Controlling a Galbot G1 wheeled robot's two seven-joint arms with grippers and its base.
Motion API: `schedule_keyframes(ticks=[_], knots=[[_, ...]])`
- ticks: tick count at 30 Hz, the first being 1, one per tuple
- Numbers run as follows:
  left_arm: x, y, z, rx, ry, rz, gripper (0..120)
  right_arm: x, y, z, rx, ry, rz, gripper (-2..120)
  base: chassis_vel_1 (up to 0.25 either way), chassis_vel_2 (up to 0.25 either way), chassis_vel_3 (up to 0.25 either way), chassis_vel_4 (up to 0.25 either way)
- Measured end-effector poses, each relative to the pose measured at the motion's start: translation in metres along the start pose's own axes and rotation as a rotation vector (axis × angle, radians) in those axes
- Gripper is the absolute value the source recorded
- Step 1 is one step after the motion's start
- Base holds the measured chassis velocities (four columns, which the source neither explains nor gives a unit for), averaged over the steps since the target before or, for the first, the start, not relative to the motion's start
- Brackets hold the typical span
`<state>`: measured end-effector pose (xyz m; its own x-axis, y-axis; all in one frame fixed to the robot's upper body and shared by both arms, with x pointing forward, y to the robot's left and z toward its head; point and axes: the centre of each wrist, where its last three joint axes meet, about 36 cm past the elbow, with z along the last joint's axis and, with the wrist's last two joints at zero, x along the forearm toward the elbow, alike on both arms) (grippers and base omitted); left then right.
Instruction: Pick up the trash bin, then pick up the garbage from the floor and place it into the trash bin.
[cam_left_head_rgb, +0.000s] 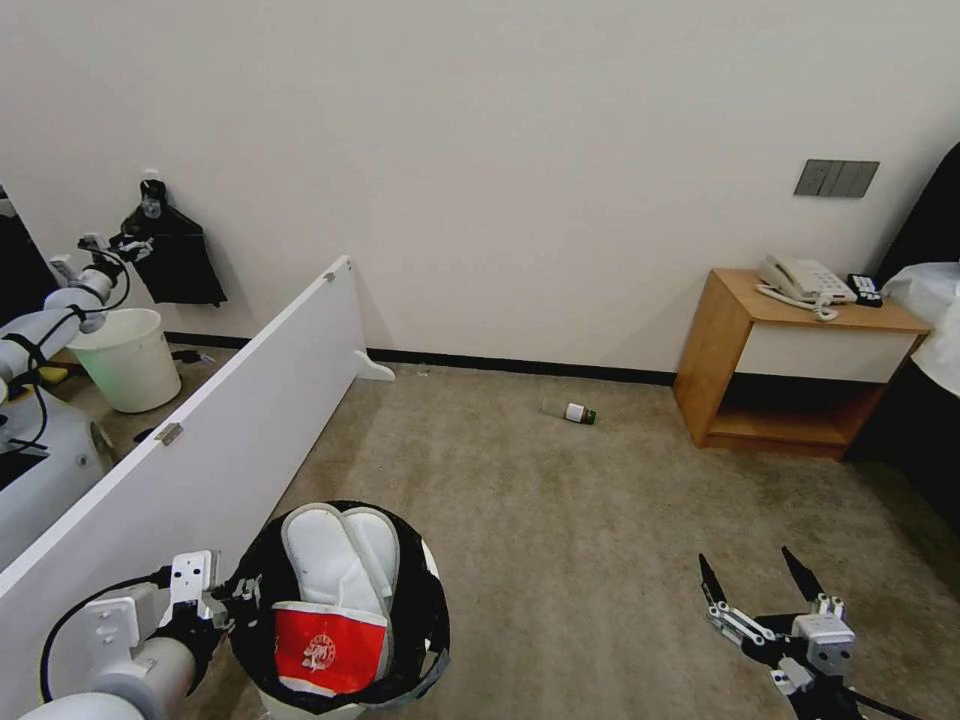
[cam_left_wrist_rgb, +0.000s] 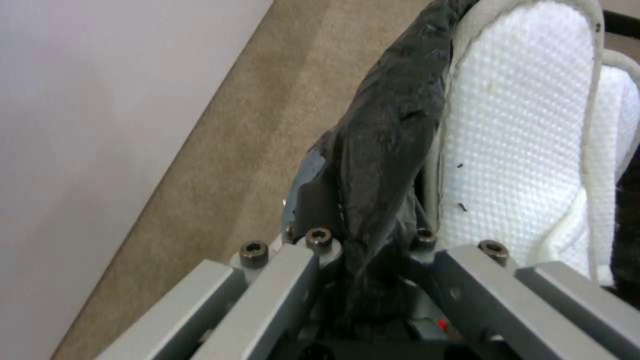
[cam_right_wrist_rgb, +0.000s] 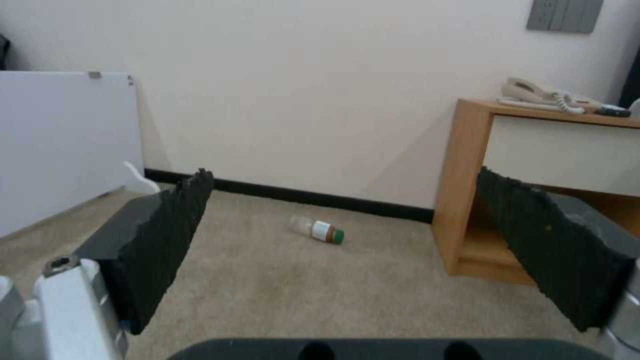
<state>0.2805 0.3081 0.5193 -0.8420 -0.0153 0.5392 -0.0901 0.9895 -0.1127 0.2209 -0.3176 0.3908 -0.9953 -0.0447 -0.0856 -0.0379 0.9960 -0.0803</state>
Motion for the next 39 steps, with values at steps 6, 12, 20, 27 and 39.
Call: schedule_keyframes(ticks=[6,12,20,27,39], knots=[[0.0000,0.0000,-0.0001,0.000,-0.001,0.000,4,-0.0003,0.0000,0.0003,0.000,-0.002,0.000,100,-0.065,0.064,0.060,-0.054],[-0.0001,-0.0001,-0.0002,0.001,-0.001,0.000,4,-0.0004,0.0000,0.0002,-0.001,-0.003,0.000,100,-0.059,0.055,0.054,-0.053],[-0.0007,0.0003,-0.0002,0.001,0.000,0.000,4,-0.0010,-0.0002,0.0005,-0.001,-0.004,0.001,100,-0.050,0.059,0.041,-0.042],[-0.0010,0.0002,-0.0002,0.002,0.000,0.000,4,-0.0013,-0.0002,0.0007,-0.003,-0.004,0.001,100,-0.053,0.069,0.052,-0.055],[-0.0012,0.0004,0.0002,0.003,0.002,0.001,4,-0.0013,-0.0003,0.0012,-0.005,-0.003,0.001,100,-0.054,0.050,0.043,-0.049]])
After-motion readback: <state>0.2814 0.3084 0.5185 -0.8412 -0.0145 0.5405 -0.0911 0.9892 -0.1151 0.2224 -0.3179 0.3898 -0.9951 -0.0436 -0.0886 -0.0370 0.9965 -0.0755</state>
